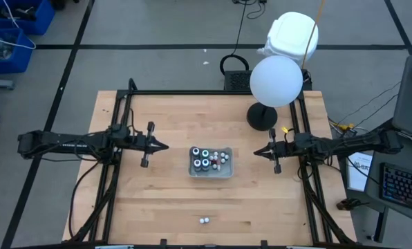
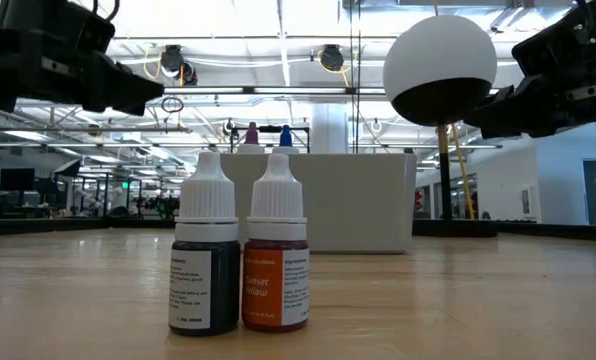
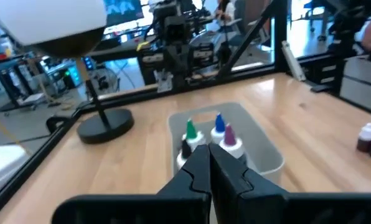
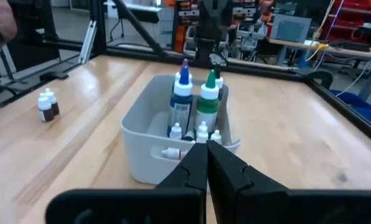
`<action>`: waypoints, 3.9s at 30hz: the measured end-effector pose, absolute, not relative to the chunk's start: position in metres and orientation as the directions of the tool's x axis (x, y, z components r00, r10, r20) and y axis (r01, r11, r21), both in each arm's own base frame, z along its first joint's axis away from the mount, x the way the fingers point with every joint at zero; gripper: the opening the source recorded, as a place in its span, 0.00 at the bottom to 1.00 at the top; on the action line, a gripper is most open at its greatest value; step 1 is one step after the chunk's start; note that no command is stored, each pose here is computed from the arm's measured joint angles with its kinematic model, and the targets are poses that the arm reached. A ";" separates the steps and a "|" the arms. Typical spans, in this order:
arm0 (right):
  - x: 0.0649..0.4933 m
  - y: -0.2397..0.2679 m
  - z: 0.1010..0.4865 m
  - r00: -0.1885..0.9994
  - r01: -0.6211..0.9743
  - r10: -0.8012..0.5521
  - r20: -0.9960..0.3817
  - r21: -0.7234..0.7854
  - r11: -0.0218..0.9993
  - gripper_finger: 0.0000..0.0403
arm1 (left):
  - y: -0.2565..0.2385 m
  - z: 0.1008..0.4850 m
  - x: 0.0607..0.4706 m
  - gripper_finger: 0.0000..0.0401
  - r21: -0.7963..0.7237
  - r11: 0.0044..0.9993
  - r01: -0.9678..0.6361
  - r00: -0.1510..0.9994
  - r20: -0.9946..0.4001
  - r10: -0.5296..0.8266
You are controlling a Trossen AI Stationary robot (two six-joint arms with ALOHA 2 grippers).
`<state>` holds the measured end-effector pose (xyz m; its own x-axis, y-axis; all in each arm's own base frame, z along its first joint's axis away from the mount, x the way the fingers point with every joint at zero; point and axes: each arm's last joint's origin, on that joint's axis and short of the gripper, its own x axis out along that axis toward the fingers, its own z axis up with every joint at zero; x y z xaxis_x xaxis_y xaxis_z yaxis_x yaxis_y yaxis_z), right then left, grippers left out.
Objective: Pick & Place food coloring
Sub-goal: Put the small red food coloring bottle into the gray bin
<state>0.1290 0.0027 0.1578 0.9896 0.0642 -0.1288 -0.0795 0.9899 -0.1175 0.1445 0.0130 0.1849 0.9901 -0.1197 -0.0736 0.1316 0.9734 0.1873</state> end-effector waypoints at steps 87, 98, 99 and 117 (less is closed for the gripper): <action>0.379 0.251 0.166 0.686 -0.162 0.212 -0.696 0.137 0.977 0.42 | 0.026 0.177 0.138 0.09 0.097 0.972 -0.214 0.977 0.032 0.212; 0.381 0.244 0.155 0.657 -0.088 0.157 -0.737 0.132 0.987 0.43 | 0.026 0.179 0.138 0.09 0.098 0.972 -0.215 0.976 0.052 0.211; 0.380 0.244 0.154 0.651 -0.087 0.153 -0.743 0.127 0.988 0.43 | 0.026 0.179 0.138 0.09 0.098 0.972 -0.215 0.976 0.052 0.210; 0.380 0.248 0.150 0.665 -0.102 0.176 -0.726 0.146 0.984 0.35 | 0.026 0.179 0.138 0.09 0.088 0.973 -0.214 0.976 0.049 0.210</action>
<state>0.3797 0.2477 0.1499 0.6647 0.1765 -0.7260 -0.1016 0.9840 0.1462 0.1383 0.0256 0.1790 0.9765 0.2099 0.0490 -0.2136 0.9729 0.0884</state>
